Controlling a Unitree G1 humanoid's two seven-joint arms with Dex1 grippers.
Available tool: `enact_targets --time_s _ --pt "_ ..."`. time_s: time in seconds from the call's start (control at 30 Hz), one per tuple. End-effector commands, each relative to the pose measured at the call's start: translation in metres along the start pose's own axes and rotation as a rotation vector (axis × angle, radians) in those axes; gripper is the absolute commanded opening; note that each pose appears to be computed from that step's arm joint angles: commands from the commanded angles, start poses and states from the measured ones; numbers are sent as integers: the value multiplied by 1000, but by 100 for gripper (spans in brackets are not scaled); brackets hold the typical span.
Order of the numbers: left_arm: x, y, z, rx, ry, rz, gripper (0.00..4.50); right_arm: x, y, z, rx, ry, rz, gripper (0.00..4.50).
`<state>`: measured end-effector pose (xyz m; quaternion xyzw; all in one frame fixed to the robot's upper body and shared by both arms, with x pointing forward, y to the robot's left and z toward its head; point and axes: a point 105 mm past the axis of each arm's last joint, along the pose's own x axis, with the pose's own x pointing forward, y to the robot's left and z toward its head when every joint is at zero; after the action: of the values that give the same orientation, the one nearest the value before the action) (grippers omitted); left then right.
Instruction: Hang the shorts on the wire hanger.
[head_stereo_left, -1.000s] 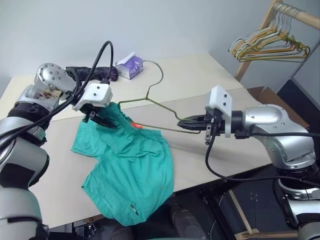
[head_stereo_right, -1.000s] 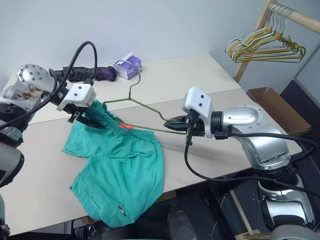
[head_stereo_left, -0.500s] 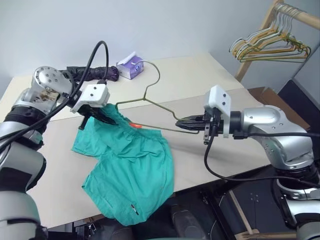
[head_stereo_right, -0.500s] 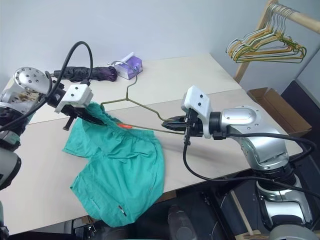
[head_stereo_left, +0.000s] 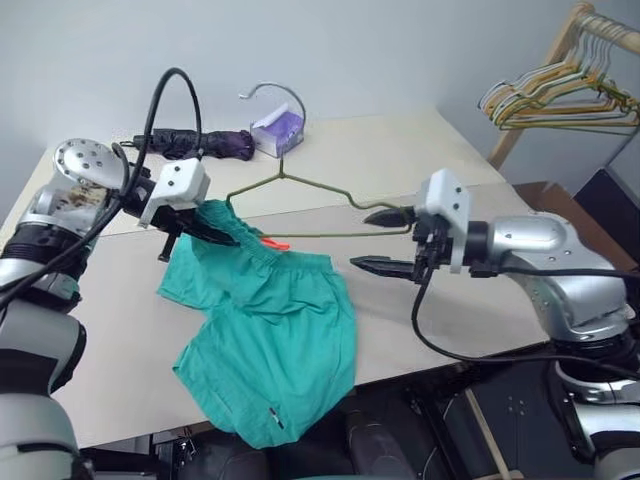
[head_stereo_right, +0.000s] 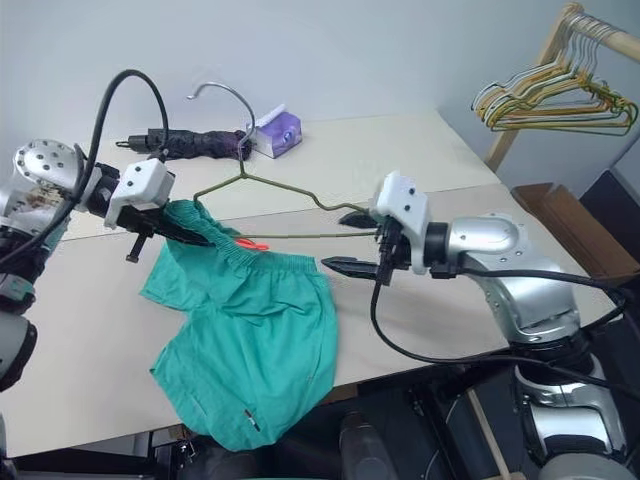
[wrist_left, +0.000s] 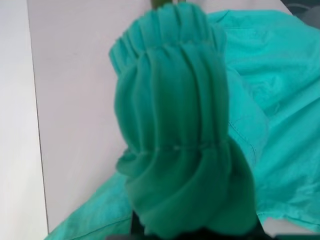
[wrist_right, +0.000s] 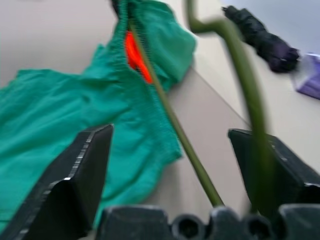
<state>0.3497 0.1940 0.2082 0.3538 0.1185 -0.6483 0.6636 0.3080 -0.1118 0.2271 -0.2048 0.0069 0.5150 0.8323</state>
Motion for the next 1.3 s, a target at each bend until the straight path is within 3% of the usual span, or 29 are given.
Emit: enact_targets --time_s 0.03,0.2,0.3,0.63,0.87,0.97,1.3 --pt "-5 5 10 31 -24 29 0 -31 -19 7 -7 -7 -137 448" --pt "-4 9 13 36 -30 40 0 -50 -15 -11 45 40 -173 448" --pt "-4 12 15 44 -36 47 0 -44 2 -34 107 94 -137 448" --pt "-1 13 17 54 -39 46 0 47 28 -67 331 36 -69 448" --pt "-3 13 16 54 -34 49 0 92 31 -87 451 101 -28 448" --pt "-3 12 16 53 -33 50 0 101 29 -91 471 115 -29 387" --pt "-4 12 16 50 -32 52 0 112 30 -92 501 112 0 35"
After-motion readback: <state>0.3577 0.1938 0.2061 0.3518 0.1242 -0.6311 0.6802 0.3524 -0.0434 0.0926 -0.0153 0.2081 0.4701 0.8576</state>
